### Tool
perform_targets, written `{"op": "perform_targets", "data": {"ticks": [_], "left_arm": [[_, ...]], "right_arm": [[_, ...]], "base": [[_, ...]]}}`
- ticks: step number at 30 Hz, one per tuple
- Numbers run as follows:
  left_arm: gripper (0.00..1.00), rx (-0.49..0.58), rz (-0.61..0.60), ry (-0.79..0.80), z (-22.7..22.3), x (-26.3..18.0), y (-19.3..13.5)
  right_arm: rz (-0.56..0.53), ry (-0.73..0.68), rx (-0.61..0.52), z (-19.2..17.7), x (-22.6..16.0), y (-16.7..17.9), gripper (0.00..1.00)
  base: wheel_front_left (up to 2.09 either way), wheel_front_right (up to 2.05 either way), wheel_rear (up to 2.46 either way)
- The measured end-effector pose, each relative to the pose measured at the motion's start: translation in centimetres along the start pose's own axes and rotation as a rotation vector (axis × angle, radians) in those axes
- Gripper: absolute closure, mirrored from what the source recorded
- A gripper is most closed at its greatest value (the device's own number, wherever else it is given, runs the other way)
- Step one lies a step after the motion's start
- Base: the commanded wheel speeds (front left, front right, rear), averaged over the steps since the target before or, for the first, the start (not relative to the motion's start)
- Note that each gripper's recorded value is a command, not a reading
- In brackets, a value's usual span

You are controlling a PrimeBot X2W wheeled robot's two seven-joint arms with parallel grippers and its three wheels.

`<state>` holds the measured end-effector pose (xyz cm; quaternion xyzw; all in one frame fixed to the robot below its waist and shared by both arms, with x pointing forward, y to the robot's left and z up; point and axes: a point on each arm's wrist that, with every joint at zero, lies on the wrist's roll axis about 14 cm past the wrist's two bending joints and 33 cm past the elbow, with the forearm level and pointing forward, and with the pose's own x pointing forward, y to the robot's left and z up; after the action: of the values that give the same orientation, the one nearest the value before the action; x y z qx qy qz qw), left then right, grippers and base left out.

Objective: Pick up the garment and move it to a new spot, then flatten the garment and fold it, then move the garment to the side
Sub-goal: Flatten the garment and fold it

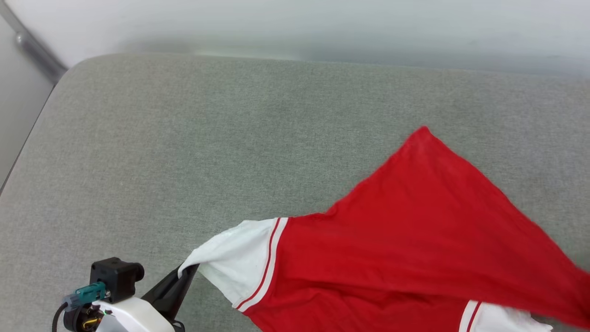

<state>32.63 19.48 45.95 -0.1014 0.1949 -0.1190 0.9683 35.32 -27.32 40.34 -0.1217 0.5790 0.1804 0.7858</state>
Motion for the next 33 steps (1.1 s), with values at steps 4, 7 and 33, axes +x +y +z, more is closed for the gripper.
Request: {"op": "perform_targets", "data": {"ticks": [4, 7, 33], "left_arm": [[1.0, -0.002, -0.006, 0.007, -0.2, 0.0, -0.2], [1.0, -0.001, -0.009, 0.011, -0.2, 0.1, -0.2], [1.0, 0.006, -0.042, 0.029, -0.4, 3.1, -0.4]], "right_arm": [[0.039, 0.042, 0.076, -4.3, 0.9, 1.2, 1.0], [0.071, 0.081, 0.114, -6.8, 1.4, 2.3, 1.0], [-0.034, -0.358, -0.21, 17.7, -3.6, 2.2, 0.0]], "base": [[0.0, 0.0, 0.0], [0.0, 0.0, 0.0], [0.0, 0.0, 0.0]]}}
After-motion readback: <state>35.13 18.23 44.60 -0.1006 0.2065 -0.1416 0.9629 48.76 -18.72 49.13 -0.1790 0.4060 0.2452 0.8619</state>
